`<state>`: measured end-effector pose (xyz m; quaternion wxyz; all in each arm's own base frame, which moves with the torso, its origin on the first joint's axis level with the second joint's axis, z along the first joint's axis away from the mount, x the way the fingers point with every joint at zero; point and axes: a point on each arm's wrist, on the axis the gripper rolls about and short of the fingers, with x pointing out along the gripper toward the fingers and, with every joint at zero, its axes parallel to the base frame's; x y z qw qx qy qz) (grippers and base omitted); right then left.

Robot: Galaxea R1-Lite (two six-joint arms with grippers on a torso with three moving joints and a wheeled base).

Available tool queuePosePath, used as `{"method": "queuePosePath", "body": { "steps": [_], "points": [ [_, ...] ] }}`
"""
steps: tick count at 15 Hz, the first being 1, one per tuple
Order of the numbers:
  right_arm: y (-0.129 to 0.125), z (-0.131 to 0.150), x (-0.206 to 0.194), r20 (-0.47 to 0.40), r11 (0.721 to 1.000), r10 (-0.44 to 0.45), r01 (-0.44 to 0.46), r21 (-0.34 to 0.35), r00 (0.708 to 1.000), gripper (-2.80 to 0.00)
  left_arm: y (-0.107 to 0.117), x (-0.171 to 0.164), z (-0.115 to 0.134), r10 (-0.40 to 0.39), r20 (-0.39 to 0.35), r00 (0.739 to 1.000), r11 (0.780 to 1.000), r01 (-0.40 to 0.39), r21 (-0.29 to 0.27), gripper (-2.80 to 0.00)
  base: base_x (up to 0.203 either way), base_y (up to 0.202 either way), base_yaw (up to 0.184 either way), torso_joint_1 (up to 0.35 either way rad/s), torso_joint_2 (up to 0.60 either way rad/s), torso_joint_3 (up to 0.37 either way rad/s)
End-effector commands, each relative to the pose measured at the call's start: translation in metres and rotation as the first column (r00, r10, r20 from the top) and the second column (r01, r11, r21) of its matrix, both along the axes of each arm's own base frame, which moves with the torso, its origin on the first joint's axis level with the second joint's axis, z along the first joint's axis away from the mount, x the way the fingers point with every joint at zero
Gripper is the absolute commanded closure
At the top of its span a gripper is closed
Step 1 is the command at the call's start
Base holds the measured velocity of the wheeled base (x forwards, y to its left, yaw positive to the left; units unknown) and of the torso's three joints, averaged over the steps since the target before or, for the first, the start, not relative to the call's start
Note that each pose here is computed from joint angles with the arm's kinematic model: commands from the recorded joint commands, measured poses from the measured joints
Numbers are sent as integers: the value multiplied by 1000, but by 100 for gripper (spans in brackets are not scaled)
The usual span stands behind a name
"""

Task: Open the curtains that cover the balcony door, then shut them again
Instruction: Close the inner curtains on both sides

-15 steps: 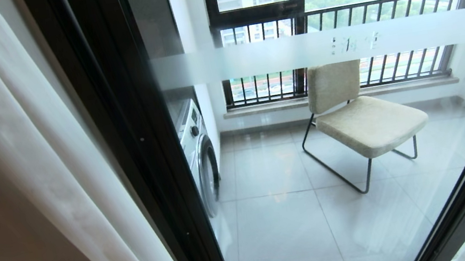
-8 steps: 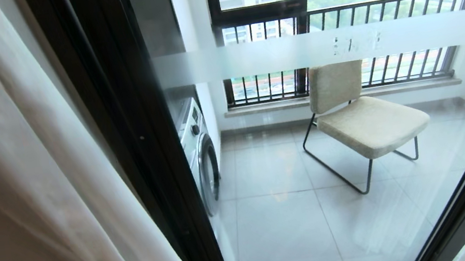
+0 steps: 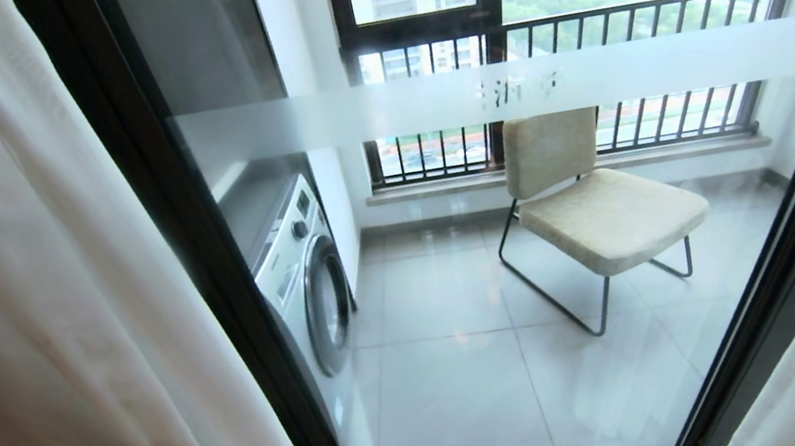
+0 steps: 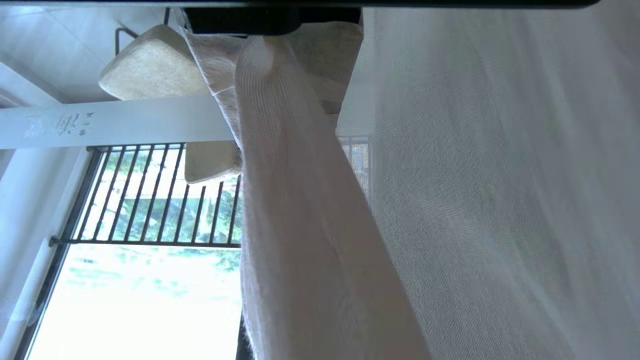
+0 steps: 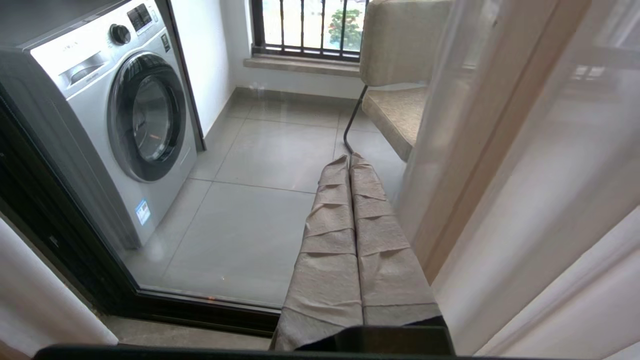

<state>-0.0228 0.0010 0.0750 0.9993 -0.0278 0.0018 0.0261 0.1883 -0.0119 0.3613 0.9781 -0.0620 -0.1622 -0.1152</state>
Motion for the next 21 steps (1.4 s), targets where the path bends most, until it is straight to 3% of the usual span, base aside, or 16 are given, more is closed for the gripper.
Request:
{"method": "queuePosePath", "body": {
  "steps": [1, 10, 21],
  "points": [
    [0, 0, 0, 1, 1000, 2, -2, -1, 1000, 0, 0, 0, 0, -1, 2, 1000, 1000, 1, 0, 0, 0, -195, -4, 2, 2, 0],
    [0, 0, 0, 1, 1000, 2, -2, -1, 1000, 0, -5, -6, 3, -31, 17, 999, 1000, 31, -2, 0, 0, -193, 2, 4, 1, 2],
    [0, 0, 0, 1, 1000, 2, -2, -1, 1000, 0, -26, -15, 9, -153, 35, 988, 988, 153, -2, 0, 0, -190, 1, 3, 2, 3]
  ]
}}
